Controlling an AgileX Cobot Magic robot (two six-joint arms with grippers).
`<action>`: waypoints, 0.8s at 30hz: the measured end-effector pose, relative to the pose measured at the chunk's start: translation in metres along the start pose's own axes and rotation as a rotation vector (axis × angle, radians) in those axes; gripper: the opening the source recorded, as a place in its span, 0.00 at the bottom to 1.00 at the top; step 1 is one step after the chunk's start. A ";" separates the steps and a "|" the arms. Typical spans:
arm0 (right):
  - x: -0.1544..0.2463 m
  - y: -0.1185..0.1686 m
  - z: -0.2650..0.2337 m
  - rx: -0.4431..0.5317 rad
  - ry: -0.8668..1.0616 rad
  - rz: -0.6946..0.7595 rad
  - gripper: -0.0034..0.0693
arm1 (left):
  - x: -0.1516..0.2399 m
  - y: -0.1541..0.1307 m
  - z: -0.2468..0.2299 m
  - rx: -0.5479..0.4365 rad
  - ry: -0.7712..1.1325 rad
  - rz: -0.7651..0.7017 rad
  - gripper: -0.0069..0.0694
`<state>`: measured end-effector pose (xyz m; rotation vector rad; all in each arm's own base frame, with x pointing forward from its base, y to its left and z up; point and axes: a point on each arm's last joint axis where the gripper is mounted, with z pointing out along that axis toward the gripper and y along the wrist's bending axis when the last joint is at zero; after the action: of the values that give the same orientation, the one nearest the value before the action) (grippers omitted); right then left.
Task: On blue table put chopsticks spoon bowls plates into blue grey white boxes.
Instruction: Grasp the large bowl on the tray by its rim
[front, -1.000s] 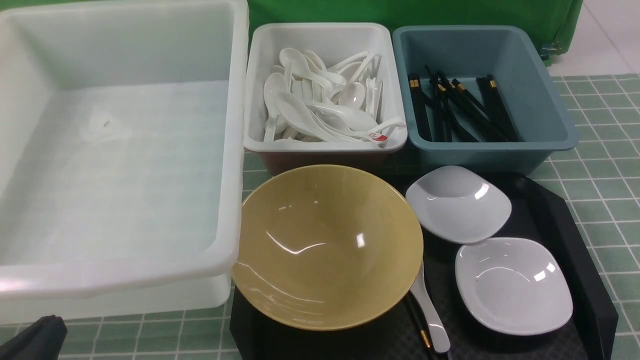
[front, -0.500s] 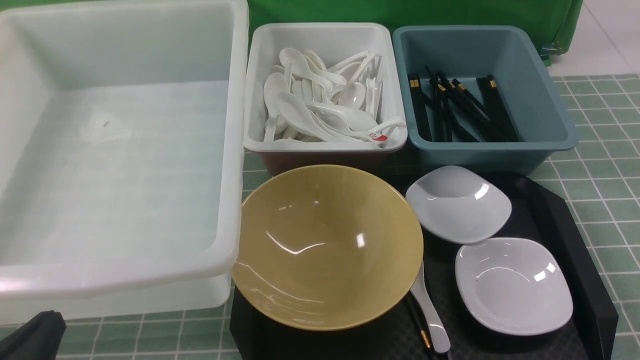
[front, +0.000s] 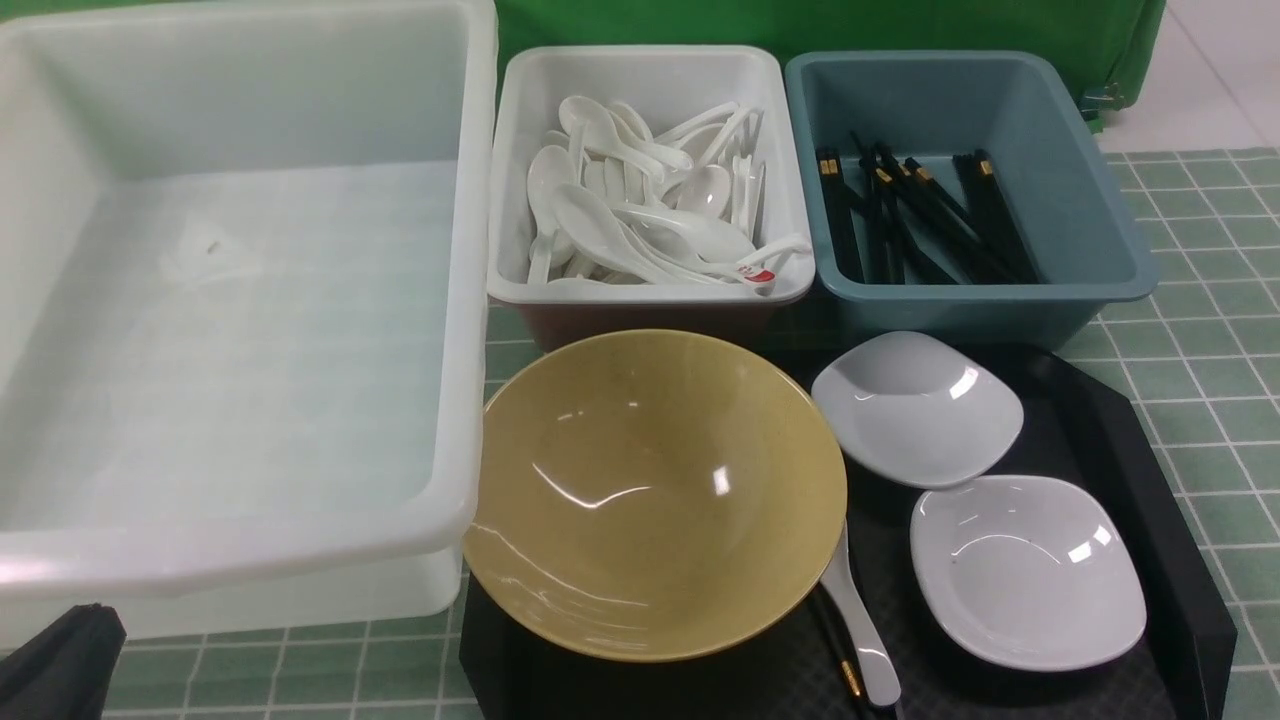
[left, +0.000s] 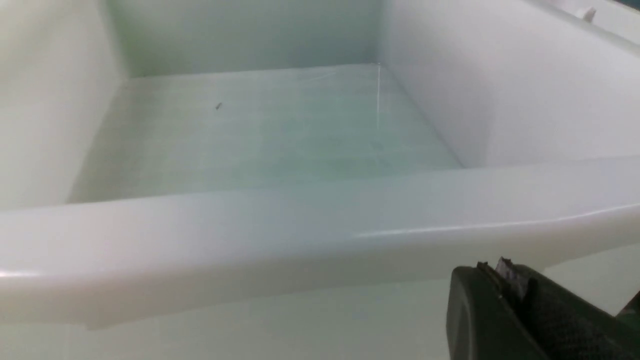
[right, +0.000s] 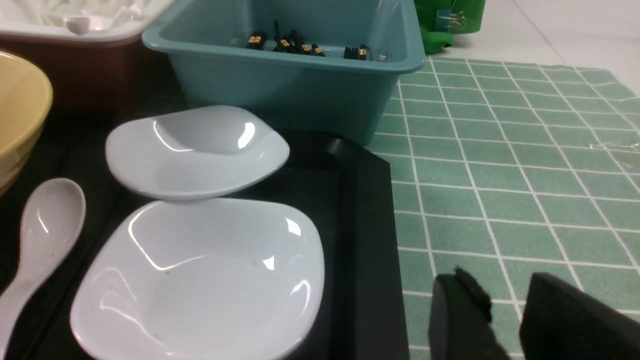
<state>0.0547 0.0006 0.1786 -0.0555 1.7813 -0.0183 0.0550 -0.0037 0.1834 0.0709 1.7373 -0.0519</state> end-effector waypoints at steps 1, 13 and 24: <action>-0.005 0.000 0.000 0.000 -0.050 0.000 0.37 | -0.004 0.000 0.000 0.003 -0.051 0.003 0.10; -0.072 0.000 -0.035 -0.081 -0.899 0.174 0.37 | -0.068 -0.004 -0.031 0.052 -0.851 -0.012 0.10; -0.123 -0.004 -0.055 -0.116 -0.777 0.306 0.21 | -0.163 -0.001 -0.069 0.088 -0.803 -0.153 0.10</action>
<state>0.0267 0.0018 0.3107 0.1152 0.9970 0.2911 0.0140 -0.0025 0.3553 -0.0198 0.9338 -0.2357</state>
